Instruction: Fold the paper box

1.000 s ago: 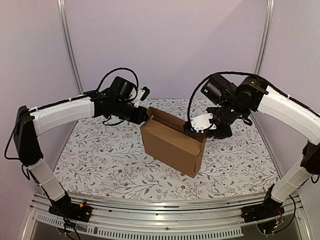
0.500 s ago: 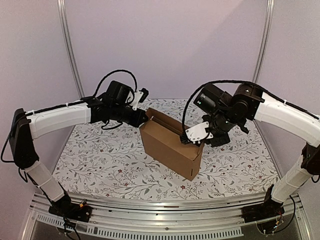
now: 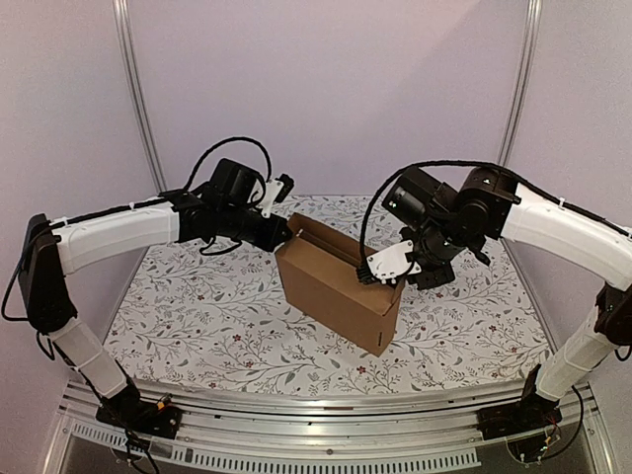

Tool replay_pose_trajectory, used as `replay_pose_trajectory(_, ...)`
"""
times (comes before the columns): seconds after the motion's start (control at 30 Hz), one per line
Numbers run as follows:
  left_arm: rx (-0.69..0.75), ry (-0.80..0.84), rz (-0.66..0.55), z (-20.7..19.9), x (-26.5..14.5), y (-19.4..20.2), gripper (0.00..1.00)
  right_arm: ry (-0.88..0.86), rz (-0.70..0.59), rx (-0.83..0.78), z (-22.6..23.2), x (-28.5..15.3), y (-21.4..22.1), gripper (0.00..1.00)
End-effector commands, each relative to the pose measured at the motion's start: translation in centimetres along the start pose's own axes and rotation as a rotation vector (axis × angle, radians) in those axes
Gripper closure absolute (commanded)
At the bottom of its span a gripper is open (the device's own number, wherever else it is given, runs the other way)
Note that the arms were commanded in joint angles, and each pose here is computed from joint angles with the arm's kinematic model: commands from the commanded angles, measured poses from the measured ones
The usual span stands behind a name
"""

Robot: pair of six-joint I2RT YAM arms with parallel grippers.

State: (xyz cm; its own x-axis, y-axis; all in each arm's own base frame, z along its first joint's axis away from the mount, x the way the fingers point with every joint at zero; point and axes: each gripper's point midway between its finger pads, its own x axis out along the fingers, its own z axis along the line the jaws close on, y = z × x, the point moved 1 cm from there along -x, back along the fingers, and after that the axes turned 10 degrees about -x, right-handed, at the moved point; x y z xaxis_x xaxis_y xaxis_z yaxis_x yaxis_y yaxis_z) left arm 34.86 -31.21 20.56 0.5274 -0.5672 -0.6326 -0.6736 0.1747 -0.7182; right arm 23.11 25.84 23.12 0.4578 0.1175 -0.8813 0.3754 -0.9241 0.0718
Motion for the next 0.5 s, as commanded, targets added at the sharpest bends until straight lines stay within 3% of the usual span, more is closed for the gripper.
replay_pose_trajectory(0.0,-0.002,-0.003,0.069,-0.4,0.0,1.6,0.96,0.009,0.001,0.004,0.2,0.0,-0.1,0.75)
replay_pose_trajectory(0.47,0.024,-0.030,0.009,-0.4,-1.7,-0.3,0.81,0.020,0.006,0.009,-0.1,0.1,0.2,0.75)
